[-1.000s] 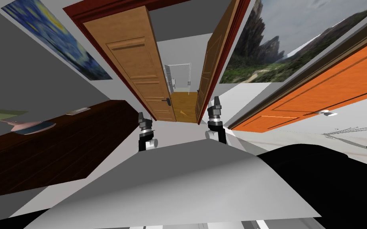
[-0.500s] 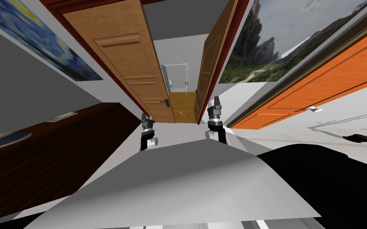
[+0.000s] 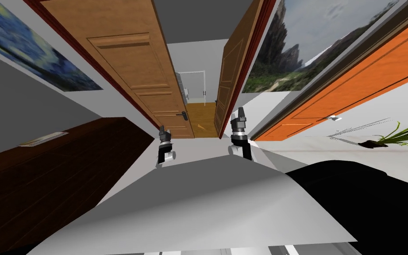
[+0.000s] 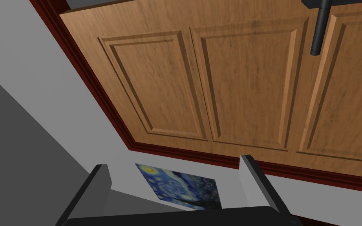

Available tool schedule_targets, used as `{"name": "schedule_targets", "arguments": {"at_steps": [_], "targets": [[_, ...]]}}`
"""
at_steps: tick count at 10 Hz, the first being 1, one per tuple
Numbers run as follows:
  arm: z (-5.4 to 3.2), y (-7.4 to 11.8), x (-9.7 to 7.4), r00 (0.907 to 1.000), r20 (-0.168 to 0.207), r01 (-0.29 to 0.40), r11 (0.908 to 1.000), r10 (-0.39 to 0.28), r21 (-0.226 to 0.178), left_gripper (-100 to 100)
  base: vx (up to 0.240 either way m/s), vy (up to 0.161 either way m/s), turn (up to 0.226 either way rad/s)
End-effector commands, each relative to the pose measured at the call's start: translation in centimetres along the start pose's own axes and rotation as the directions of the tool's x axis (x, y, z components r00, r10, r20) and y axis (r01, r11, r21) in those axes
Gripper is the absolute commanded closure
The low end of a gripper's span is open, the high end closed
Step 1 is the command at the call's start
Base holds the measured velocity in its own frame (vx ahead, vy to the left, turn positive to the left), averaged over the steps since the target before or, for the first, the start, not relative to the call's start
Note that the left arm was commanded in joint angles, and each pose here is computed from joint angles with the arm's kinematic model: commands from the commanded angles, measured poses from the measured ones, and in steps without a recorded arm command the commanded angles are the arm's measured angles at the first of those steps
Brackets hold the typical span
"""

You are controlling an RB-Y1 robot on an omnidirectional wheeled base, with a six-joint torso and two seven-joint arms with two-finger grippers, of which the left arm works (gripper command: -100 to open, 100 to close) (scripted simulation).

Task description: Push the door open

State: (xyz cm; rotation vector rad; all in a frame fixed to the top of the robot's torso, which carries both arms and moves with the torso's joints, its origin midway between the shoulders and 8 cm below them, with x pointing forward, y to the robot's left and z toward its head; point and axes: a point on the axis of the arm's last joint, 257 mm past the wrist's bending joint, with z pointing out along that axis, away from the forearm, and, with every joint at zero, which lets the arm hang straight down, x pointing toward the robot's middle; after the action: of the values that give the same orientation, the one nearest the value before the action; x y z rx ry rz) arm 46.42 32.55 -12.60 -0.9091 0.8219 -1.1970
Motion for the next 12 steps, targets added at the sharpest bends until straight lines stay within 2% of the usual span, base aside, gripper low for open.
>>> {"name": "schedule_targets", "arguments": {"at_steps": [1, 6, 12], "targets": [[0.37, 1.3, -0.3, 0.9999, 0.004, -0.010, 0.9997, 0.010, -0.021, -100, 0.060, 0.106, -0.162], [1.66, 5.0, -1.0, 0.9993, 0.019, -0.032, 0.9957, 0.034, -0.088, -100, 0.075, 0.112, -0.131], [2.95, 9.2, -1.3, 0.9982, 0.038, -0.040, 0.9849, 0.047, -0.169, -100, 0.065, 0.112, -0.137]]}}
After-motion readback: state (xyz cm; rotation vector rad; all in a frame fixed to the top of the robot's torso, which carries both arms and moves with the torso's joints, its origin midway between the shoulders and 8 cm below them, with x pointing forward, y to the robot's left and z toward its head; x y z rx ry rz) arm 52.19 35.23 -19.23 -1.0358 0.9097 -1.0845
